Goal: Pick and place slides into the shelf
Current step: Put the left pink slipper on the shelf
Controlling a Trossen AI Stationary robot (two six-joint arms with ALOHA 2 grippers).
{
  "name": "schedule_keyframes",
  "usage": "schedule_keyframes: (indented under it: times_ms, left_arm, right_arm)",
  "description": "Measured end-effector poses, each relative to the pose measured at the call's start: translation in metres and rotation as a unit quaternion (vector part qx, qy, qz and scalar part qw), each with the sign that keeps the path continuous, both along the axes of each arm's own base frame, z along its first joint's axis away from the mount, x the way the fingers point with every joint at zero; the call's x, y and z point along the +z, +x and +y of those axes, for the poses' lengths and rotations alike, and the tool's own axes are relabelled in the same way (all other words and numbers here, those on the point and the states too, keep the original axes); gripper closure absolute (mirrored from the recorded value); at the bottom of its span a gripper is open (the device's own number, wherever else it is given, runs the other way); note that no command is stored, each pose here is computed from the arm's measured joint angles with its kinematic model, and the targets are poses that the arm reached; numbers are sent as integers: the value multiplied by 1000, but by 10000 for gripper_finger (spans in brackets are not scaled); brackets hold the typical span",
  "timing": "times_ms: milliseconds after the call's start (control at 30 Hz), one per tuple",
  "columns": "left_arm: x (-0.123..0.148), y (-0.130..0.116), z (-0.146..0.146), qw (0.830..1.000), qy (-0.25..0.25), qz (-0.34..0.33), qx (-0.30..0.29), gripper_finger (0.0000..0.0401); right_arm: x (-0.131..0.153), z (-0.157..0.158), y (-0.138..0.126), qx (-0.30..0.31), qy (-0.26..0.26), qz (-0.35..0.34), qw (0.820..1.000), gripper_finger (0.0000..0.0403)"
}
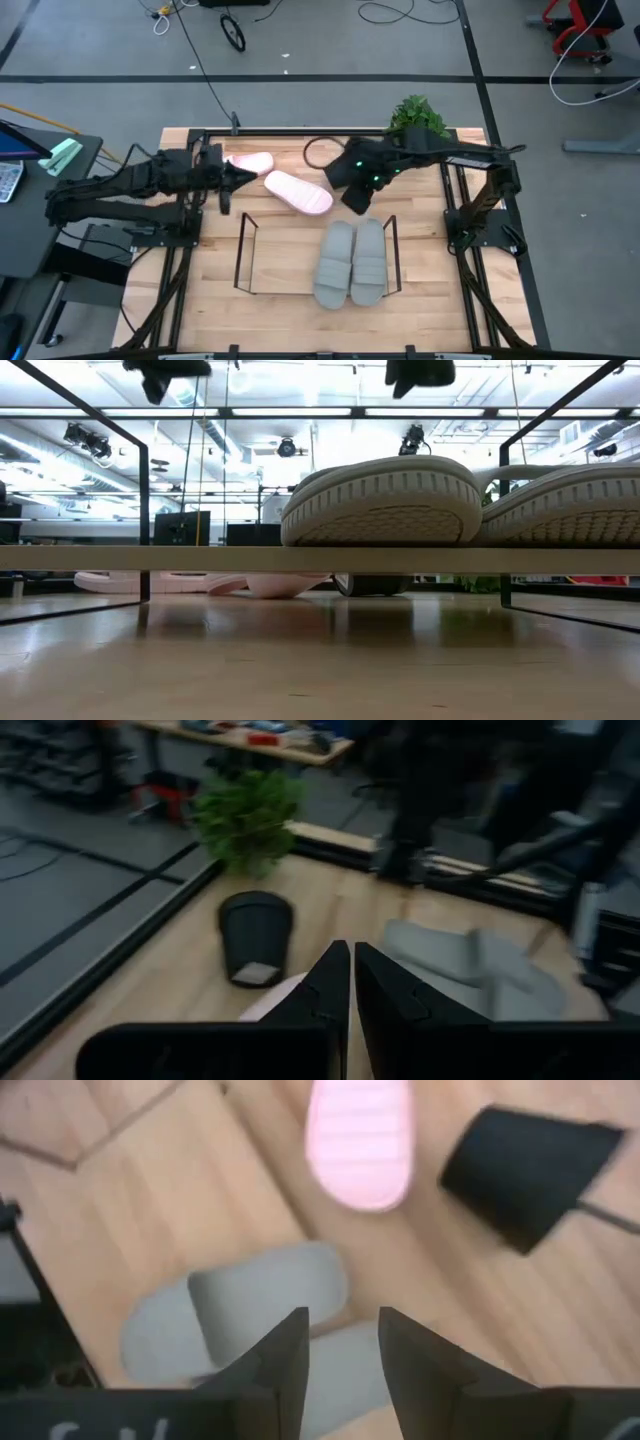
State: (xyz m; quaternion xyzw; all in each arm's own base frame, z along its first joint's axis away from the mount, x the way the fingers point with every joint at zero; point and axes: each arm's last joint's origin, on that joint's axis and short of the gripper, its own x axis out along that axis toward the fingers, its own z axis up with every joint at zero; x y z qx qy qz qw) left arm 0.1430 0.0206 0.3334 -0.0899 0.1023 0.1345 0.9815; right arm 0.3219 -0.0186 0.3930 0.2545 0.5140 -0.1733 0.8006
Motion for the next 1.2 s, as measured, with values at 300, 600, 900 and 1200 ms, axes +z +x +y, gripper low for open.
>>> schedule_keyframes:
  times_ms: [300,600,900,1200]
  left_arm:
    - [-13,29,28,999,1,35,14,369]
    - [-28,51,52,998,-39,48,-22,380]
    - [-29,61,66,994,-113,6,-11,368]
    - [-22,58,77,990,-135,-42,22,376]
  right_arm:
    - [18,-9,-19,-67,-69,-26,995,273]
    - [15,-27,-28,-104,-71,12,992,272]
    - [15,-54,-32,-106,-90,17,990,273]
    - [15,-71,-37,-46,-127,34,990,273]
